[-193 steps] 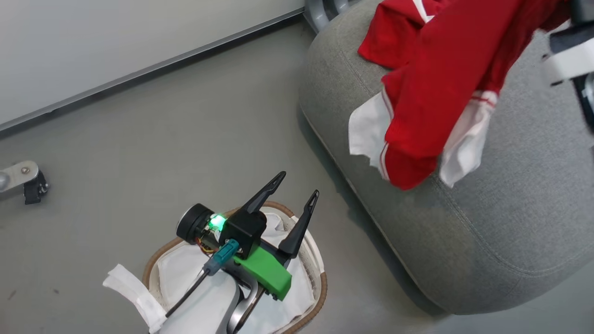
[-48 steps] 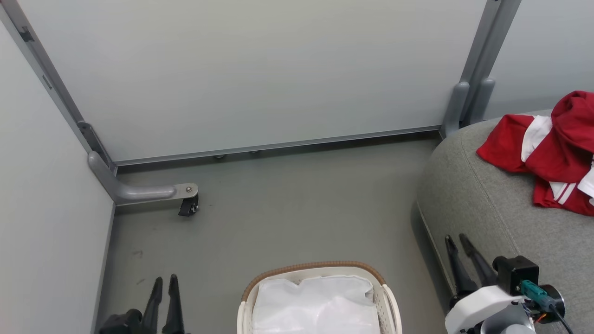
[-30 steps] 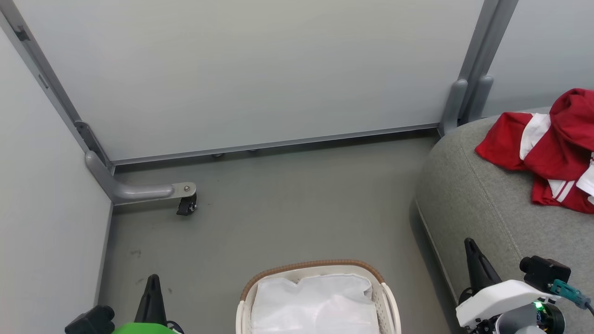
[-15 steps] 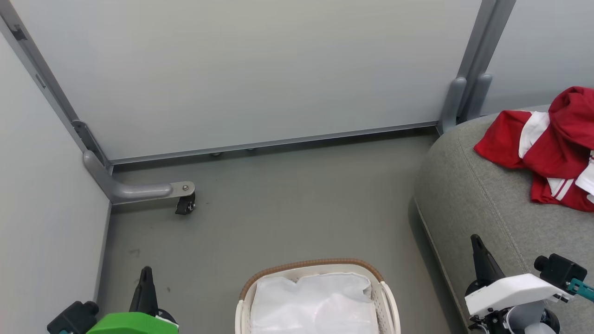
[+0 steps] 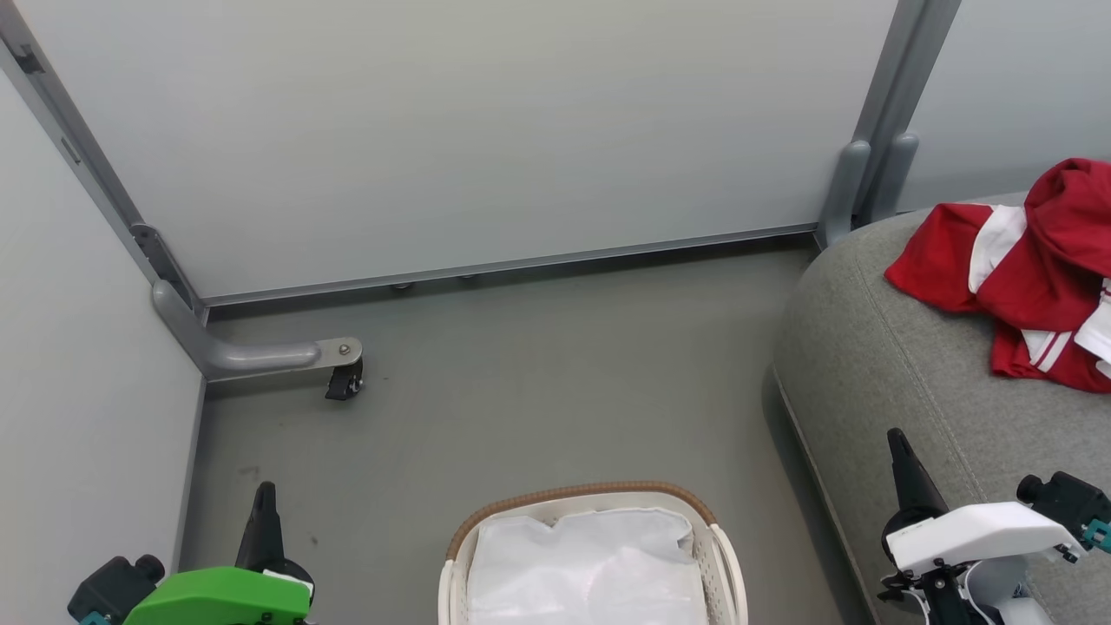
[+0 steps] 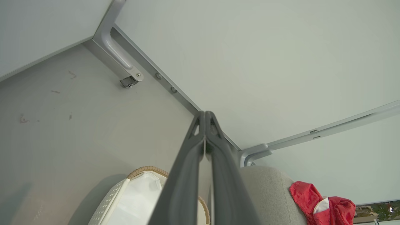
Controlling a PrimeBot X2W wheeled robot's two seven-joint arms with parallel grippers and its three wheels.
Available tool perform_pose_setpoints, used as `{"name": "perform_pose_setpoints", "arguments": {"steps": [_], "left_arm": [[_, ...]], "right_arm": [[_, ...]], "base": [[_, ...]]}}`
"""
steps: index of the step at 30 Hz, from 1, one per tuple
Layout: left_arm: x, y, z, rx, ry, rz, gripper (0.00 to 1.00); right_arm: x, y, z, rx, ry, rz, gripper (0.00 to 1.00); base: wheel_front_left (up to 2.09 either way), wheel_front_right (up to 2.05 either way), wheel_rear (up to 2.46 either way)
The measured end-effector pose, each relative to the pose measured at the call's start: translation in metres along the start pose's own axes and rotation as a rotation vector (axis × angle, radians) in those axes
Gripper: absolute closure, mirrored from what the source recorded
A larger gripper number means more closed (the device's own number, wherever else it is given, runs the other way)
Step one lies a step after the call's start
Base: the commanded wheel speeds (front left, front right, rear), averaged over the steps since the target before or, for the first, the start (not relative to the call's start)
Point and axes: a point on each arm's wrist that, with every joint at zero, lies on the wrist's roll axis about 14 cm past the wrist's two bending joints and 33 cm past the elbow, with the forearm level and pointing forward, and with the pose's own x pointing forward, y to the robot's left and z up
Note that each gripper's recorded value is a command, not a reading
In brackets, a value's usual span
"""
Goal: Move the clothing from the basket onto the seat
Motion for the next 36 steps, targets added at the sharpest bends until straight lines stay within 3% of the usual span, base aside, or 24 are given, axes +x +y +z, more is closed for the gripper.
{"name": "perform_pose_setpoints", "arguments": {"steps": [36], "left_arm": [[0.016,-0.019,0.017,-0.337,-0.001,-0.068,1.0]], "right_arm": [[0.005,0.004,0.014,0.371,-0.01,0.017,1.0]], "base": [[0.0,0.0,0.0]]}}
